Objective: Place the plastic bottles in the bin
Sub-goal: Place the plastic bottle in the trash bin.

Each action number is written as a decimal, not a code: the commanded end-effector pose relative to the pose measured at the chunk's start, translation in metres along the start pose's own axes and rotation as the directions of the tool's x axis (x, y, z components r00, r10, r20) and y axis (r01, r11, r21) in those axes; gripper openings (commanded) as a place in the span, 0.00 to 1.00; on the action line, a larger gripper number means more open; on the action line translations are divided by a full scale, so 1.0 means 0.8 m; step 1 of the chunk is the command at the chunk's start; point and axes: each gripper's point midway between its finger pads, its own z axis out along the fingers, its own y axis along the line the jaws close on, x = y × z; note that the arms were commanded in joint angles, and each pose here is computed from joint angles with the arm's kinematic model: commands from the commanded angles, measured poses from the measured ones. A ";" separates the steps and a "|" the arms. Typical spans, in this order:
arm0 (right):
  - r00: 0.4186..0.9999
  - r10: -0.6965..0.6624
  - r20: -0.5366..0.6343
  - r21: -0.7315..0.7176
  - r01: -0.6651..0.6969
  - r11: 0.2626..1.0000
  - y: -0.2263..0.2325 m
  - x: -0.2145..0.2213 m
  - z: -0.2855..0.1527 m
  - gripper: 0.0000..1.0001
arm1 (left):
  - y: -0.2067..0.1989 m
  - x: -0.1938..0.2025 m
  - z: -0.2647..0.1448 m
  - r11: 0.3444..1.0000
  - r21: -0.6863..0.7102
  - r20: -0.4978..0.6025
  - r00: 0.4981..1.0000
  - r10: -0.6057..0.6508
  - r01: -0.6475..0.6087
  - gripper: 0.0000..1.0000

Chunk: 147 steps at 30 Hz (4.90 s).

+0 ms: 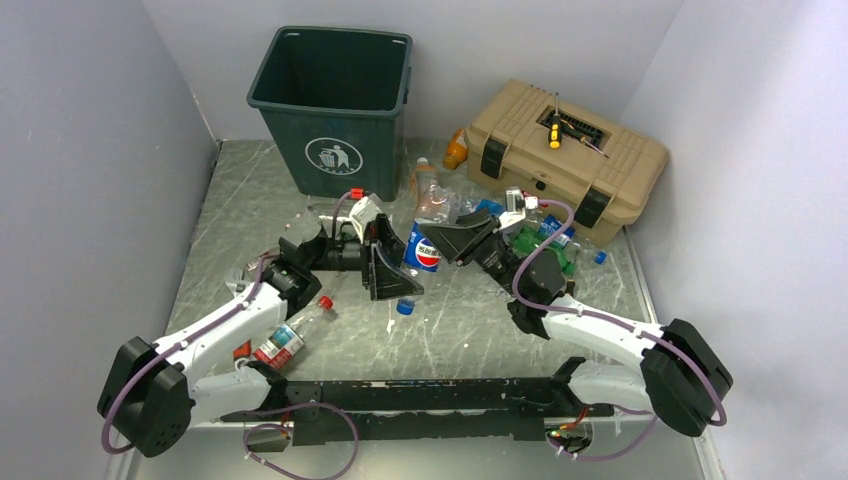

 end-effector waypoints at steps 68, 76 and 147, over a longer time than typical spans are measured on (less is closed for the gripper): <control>0.662 -0.080 -0.745 0.328 0.468 0.821 -0.025 0.010 -0.138 1.00 | 0.058 0.011 -0.014 -0.475 0.494 -0.492 -0.684 0.539 -0.728 0.00; 0.617 0.031 -0.787 0.282 0.313 0.907 -0.017 0.050 -0.145 1.00 | 0.054 0.009 -0.018 -0.482 0.484 -0.491 -0.683 0.542 -0.730 0.00; 0.882 -0.331 -0.336 0.192 0.409 0.892 -0.022 0.023 -0.120 0.48 | -0.003 -0.203 0.062 0.991 -0.131 0.270 0.963 -0.003 0.040 0.89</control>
